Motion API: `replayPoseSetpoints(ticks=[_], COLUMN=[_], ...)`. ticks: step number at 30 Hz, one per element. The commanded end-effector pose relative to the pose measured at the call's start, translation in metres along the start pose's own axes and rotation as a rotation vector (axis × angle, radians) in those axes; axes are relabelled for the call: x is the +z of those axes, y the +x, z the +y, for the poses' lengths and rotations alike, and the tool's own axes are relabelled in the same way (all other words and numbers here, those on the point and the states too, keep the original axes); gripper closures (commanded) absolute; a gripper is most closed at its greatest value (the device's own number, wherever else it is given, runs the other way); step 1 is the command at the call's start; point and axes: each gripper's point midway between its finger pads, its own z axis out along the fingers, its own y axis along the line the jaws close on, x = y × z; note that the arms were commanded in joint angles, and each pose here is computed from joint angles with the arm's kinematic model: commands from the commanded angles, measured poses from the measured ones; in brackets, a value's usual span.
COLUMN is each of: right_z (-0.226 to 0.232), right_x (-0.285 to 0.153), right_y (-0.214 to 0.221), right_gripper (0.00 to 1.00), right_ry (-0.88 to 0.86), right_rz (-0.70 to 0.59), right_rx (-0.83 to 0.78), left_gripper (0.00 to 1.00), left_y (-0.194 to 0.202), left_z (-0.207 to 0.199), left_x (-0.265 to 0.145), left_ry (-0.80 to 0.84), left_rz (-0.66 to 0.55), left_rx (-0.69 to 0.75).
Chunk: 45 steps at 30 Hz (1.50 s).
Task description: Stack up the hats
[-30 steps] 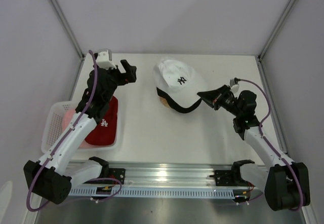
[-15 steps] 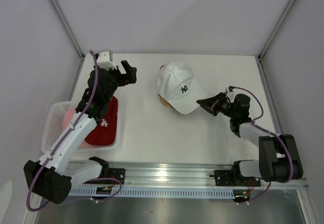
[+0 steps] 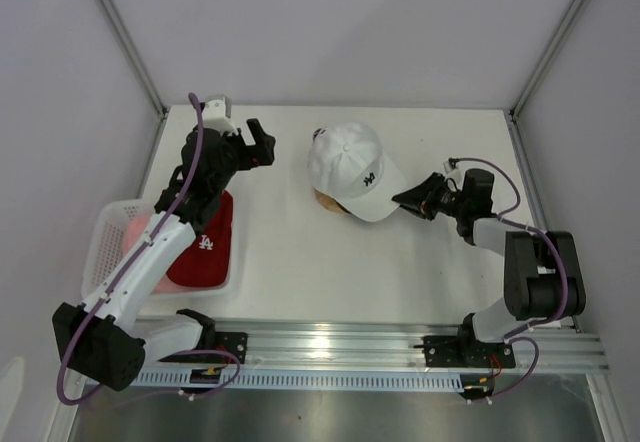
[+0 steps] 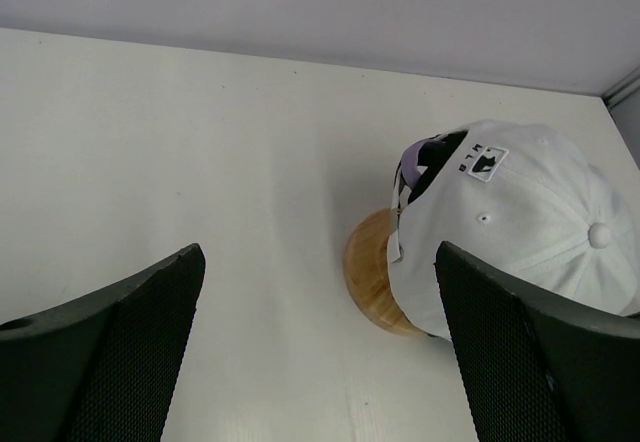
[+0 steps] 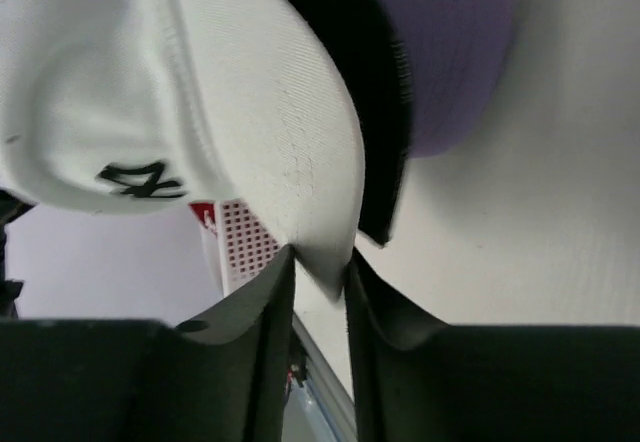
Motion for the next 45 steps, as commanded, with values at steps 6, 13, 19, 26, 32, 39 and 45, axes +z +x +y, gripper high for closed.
replayPoseSetpoints(ticks=[6,13,19,26,32,39,45], right_z=[0.001,0.109,0.156,0.166,0.141,0.092,0.074], right_x=[-0.012,-0.061,-0.035,0.044,0.094,0.135,0.136], right_y=[-0.013,-0.064,-0.087,-0.099,-0.105,-0.085,-0.077], right_gripper=[0.34,0.15,0.17,0.22,0.25,0.31,0.31], right_ry=[0.147,0.147,0.050,0.038,0.058,0.173,0.209], right_rz=[-0.005,-0.245,-0.282,-0.169,-0.128,-0.034,-0.022], right_rx=[-0.126,-0.466,-0.620,-0.673,-0.636,-0.613,-0.574], left_gripper=[0.00,0.01,0.05,0.09,0.11,0.14,0.15], left_y=[-0.029,-0.016,-0.002,0.030,0.064,0.115,0.125], left_z=[-0.055,-0.130,-0.169,-0.183,-0.176,-0.154,-0.144], left_x=[-0.014,0.012,0.058,0.097,0.119,0.133,0.127], left_ry=[0.273,0.469,0.504,0.461,0.378,0.281,0.269], left_rz=[-0.030,0.021,0.143,0.192,0.312,0.427,0.436], left_rx=[0.042,0.257,0.208,0.178,0.096,0.074,0.073])
